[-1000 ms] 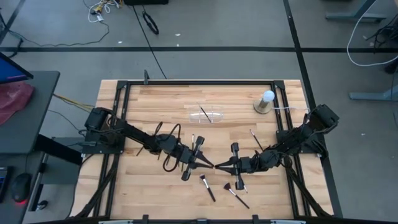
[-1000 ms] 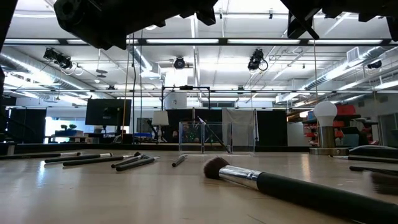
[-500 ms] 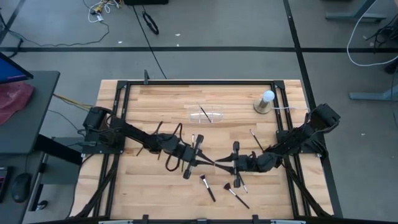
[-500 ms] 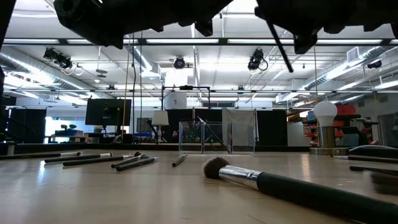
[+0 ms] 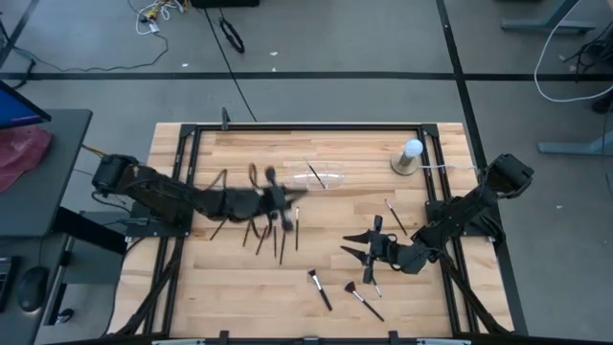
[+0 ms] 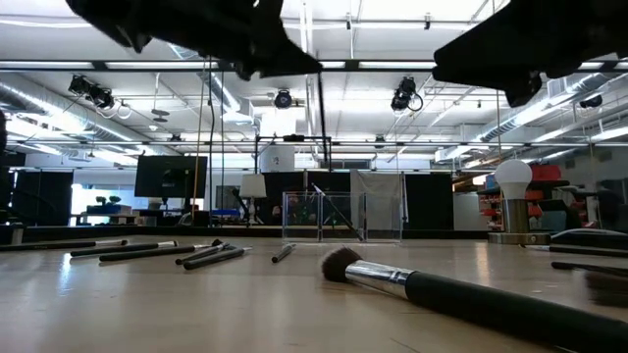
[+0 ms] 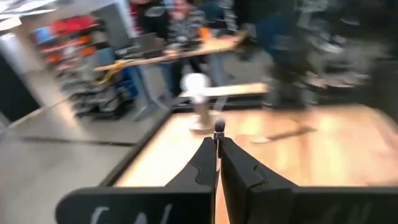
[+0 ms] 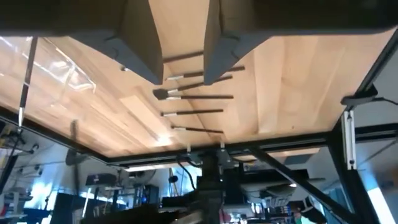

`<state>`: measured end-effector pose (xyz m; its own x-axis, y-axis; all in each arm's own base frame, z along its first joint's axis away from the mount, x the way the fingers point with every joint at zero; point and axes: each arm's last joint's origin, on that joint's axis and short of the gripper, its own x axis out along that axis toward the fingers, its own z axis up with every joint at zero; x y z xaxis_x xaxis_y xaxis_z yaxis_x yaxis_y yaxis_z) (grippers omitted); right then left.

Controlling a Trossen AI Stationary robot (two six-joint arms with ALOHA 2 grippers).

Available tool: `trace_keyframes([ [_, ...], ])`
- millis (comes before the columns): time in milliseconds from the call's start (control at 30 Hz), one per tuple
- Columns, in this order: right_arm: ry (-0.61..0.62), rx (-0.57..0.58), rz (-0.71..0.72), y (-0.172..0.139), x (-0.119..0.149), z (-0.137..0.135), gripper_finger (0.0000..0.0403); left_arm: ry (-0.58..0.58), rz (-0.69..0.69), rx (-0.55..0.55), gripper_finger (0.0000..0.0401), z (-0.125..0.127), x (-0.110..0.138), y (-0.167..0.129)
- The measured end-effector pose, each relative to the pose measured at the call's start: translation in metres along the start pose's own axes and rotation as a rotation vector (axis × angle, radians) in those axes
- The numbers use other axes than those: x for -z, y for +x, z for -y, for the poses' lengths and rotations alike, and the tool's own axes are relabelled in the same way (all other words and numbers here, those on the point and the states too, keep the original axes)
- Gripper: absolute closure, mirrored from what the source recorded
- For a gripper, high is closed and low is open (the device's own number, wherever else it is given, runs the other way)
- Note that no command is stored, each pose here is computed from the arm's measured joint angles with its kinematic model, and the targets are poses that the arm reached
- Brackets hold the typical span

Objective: Put items in baskets/containers
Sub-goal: Put the black eyeshadow brush into the transparent organizer

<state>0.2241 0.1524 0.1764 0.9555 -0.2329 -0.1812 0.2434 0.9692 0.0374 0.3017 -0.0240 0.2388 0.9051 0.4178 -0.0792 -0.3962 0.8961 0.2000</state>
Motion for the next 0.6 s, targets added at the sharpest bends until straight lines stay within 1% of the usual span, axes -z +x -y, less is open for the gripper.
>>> trace_keyframes([
  [33, -0.001, 0.004, -0.002, 0.001, 0.0, 0.001, 0.0291, -0.031, 0.004, -0.028, 0.0393, -0.012, 0.004, 0.0],
  [133, 0.001, 0.015, -0.002, 0.003, 0.0, 0.003, 0.0299, -0.101, 0.02, -0.06, 0.0393, -0.039, 0.019, 0.004],
  [200, 0.009, 0.025, -0.002, 0.005, -0.001, 0.005, 0.0303, -0.158, 0.036, -0.07, 0.0391, -0.055, 0.026, 0.007],
  [267, 0.011, 0.031, -0.001, 0.006, -0.001, 0.006, 0.0306, -0.203, 0.023, -0.076, 0.0391, -0.067, 0.034, 0.013],
  [400, 0.015, 0.04, 0.0, 0.008, -0.002, 0.008, 0.0309, -0.256, -0.03, -0.085, 0.0392, -0.079, 0.052, 0.022],
  [467, 0.016, 0.043, 0.001, 0.009, -0.002, 0.008, 0.031, -0.287, -0.036, -0.083, 0.0388, -0.081, 0.058, 0.027],
  [600, 0.019, 0.042, 0.003, 0.009, -0.002, 0.008, 0.031, -0.327, -0.099, -0.096, 0.0385, -0.081, 0.076, 0.035],
])
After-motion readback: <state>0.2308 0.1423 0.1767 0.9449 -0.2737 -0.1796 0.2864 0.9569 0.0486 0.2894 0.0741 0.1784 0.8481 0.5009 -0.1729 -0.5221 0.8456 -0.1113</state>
